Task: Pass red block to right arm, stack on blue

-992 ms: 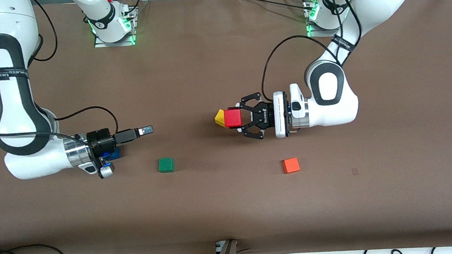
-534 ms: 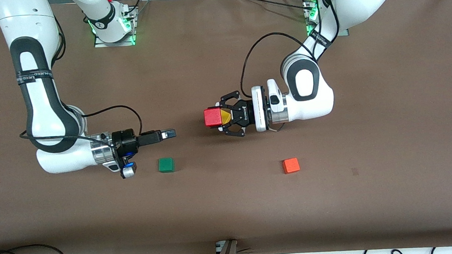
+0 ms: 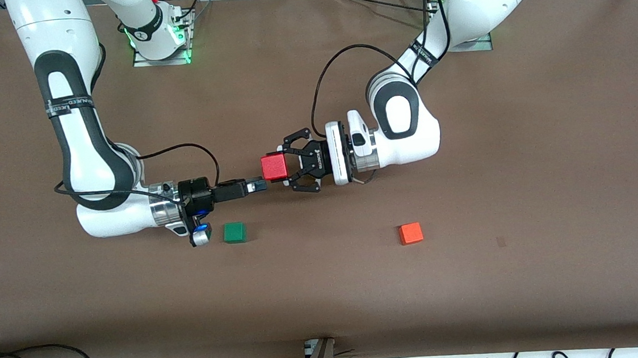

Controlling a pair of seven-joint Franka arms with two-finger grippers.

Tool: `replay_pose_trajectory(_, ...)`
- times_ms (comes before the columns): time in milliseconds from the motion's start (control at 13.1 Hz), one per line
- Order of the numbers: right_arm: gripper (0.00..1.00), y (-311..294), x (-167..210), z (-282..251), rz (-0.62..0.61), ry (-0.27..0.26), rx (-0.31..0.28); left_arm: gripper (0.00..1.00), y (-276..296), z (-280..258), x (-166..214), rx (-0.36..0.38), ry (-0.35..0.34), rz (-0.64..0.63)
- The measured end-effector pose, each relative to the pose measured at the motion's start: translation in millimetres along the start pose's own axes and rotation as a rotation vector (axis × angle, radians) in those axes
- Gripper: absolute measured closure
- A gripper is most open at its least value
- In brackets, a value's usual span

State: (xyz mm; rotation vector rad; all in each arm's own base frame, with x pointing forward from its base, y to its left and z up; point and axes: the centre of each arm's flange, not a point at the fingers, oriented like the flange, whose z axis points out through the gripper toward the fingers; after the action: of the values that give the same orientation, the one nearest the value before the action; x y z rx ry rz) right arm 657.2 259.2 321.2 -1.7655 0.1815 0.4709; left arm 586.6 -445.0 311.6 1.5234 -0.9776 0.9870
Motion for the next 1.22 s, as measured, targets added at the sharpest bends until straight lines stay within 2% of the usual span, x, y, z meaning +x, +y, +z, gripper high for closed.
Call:
replay_pose_trajectory(534,0.0,2.5,-3.9,6.7,0.0,-0.02,0.0,0.44,0.6,19.8,-7.8,0.012,0.024,-0.038)
replay_pose_trajectory(610,0.1,4.4,-4.0,6.7,-0.002,-0.021,0.0,0.44,0.5,20.4,-7.9,0.012,0.026,-0.04)
replay_pose_trajectory(763,0.36,8.5,-4.2,7.0,-0.003,-0.023,-0.001,0.44,-1.0,19.5,-4.6,0.017,0.035,-0.041)
replay_pose_trajectory(839,0.42,8.6,-4.2,5.9,-0.017,-0.023,0.001,0.44,-0.9,19.7,-4.4,0.018,0.042,-0.053)
replay_pose_trajectory(992,0.42,8.5,-4.9,2.8,-0.017,-0.03,0.003,0.44,2.0,22.8,-5.6,0.023,0.062,-0.079)
replay_pose_trajectory(1068,0.42,8.2,-5.8,1.5,-0.018,-0.039,0.006,0.37,2.7,23.4,-5.9,0.026,0.069,-0.091)
replay_pose_trajectory(1221,0.42,6.7,-7.2,-0.3,-0.021,-0.046,0.009,0.16,1.3,22.2,-5.7,0.032,0.076,-0.099)
